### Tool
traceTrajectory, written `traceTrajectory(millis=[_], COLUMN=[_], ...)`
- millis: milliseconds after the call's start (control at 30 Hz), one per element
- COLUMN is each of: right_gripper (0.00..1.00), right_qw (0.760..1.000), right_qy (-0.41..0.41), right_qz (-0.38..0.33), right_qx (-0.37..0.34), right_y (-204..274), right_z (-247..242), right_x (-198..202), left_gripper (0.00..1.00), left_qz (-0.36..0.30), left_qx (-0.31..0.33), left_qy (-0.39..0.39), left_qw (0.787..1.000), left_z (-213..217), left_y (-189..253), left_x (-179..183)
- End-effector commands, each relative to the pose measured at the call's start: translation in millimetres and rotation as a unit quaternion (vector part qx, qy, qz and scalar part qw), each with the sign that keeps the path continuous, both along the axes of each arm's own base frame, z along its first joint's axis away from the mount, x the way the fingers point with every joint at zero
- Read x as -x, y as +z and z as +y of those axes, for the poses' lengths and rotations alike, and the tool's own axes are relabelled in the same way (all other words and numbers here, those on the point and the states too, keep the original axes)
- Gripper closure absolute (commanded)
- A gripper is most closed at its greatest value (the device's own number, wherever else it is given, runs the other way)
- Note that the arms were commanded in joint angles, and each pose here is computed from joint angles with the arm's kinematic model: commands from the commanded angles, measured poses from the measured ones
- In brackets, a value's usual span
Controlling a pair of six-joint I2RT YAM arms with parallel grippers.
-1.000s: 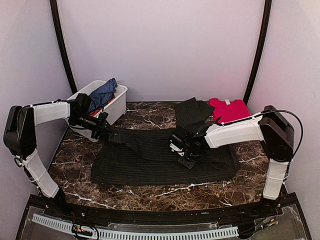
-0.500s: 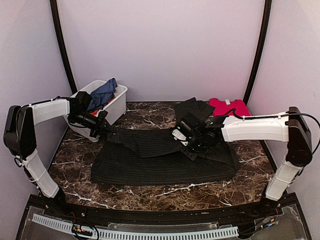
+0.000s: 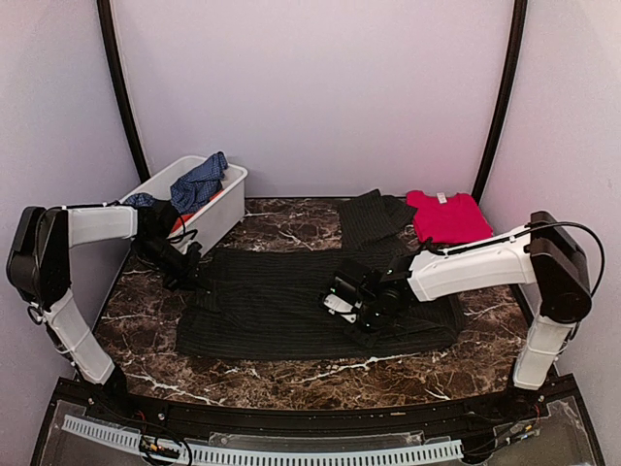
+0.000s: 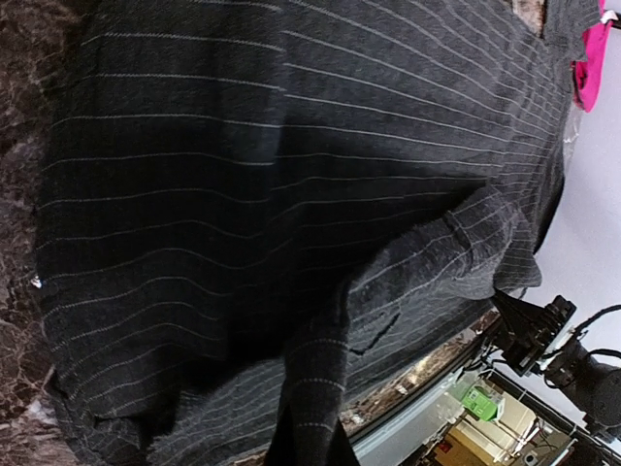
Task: Fold and stack the mixed laundry pile
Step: Adjust the 1/3-folded shirt at the center of the board.
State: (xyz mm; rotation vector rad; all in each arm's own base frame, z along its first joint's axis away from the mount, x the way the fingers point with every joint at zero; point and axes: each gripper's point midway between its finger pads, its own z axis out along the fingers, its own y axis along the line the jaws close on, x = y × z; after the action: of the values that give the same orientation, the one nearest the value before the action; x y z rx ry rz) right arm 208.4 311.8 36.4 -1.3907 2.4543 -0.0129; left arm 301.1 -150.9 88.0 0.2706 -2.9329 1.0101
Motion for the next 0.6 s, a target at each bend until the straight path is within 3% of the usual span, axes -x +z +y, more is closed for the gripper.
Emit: traceTrajectory(millis=[0,200,367,467,500,567], right_gripper=[1.0,1.0,1.0,1.0,0.96,0.76], right_qw=[1.0,0.999,0.999,0.999,0.999,0.998], right_qy=[-0.013,-0.037,-0.032,-0.022,-0.02,-0.02], right_qz=[0.005,-0.009,0.01,0.037,0.045,0.054], right_qx=[0.015,0.001,-0.01,-0.017,-0.019,-0.029], right_y=[-5,16,13,5,4,10], right_z=[-9,-19,-20,-13,-11,-8], right_x=[3,-9,-4,5,9,13], left_gripper=[1.0,1.0,1.0,0.93,0.9,0.8], left_qz=[0.003,-0.022,-0.005,-0.001,-0.005,-0.024], left_qx=[-0.047,-0.065,-0.088,-0.097,-0.095,-0.095], left_qy=[-0.002,-0.001,-0.008,-0.011,-0.011,-0.014], left_qw=[0.999,0.998,0.996,0.995,0.995,0.995], left_z=[15,21,29,31,30,29], left_y=[-24,-5,-19,-26,-25,-19], left_x=[2,0,9,12,11,9])
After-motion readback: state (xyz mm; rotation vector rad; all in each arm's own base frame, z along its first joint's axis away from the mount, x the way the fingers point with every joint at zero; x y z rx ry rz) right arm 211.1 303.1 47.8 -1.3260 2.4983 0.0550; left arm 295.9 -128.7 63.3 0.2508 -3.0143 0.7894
